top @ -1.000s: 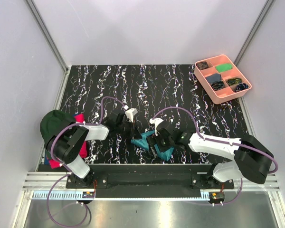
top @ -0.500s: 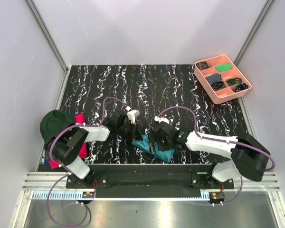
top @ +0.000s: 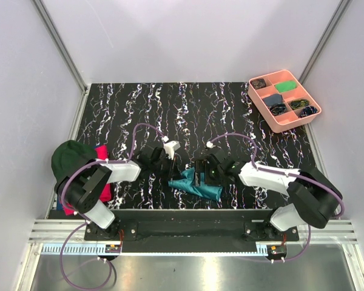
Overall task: Fold the napkin, place the utensils inside, and roll it up
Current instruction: Roll the napkin with the utensil
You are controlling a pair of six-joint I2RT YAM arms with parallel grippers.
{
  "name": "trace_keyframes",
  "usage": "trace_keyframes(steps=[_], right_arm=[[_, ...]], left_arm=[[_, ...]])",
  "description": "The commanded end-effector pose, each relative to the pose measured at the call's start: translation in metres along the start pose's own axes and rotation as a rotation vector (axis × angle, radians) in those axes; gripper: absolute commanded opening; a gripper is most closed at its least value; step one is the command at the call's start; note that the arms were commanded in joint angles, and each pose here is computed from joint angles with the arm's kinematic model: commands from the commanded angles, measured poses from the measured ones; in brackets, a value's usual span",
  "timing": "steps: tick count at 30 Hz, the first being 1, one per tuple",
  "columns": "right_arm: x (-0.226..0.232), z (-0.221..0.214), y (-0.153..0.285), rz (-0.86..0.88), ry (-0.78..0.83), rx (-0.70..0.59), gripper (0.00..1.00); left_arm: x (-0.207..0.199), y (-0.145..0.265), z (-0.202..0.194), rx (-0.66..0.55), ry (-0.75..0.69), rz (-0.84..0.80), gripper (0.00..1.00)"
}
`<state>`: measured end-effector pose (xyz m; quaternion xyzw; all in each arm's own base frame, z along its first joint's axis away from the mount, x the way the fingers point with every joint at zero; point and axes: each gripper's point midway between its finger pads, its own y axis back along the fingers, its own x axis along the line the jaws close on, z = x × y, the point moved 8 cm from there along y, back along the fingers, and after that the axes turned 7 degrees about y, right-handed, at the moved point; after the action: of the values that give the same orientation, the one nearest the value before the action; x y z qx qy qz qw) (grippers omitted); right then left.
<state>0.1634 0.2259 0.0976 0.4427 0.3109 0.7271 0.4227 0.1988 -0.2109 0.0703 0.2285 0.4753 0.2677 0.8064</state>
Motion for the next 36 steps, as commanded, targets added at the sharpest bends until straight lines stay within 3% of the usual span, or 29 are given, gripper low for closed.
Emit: trace_keyframes(steps=[1, 9, 16, 20, 36], right_arm=[[0.0, 0.006, -0.017, 0.053, 0.106, 0.015, 0.93], [0.012, 0.019, -0.004, 0.131, 0.258, 0.009, 0.93], [0.01, 0.027, 0.04, 0.121, 0.337, -0.148, 0.96], [0.019, 0.029, 0.048, 0.159, 0.382, -0.16, 0.97], [0.068, 0.01, 0.004, -0.071, 0.774, -0.131, 0.99]], left_arm=[[-0.005, 0.002, 0.005, -0.012, -0.037, 0.016, 0.09], [-0.001, 0.005, 0.005, 0.001, 0.013, 0.1, 0.08], [-0.003, 0.009, 0.006, 0.009, 0.034, 0.124, 0.08], [-0.005, 0.011, 0.008, 0.004, 0.036, 0.128, 0.08], [-0.005, 0.011, 0.009, 0.021, 0.043, 0.141, 0.08]])
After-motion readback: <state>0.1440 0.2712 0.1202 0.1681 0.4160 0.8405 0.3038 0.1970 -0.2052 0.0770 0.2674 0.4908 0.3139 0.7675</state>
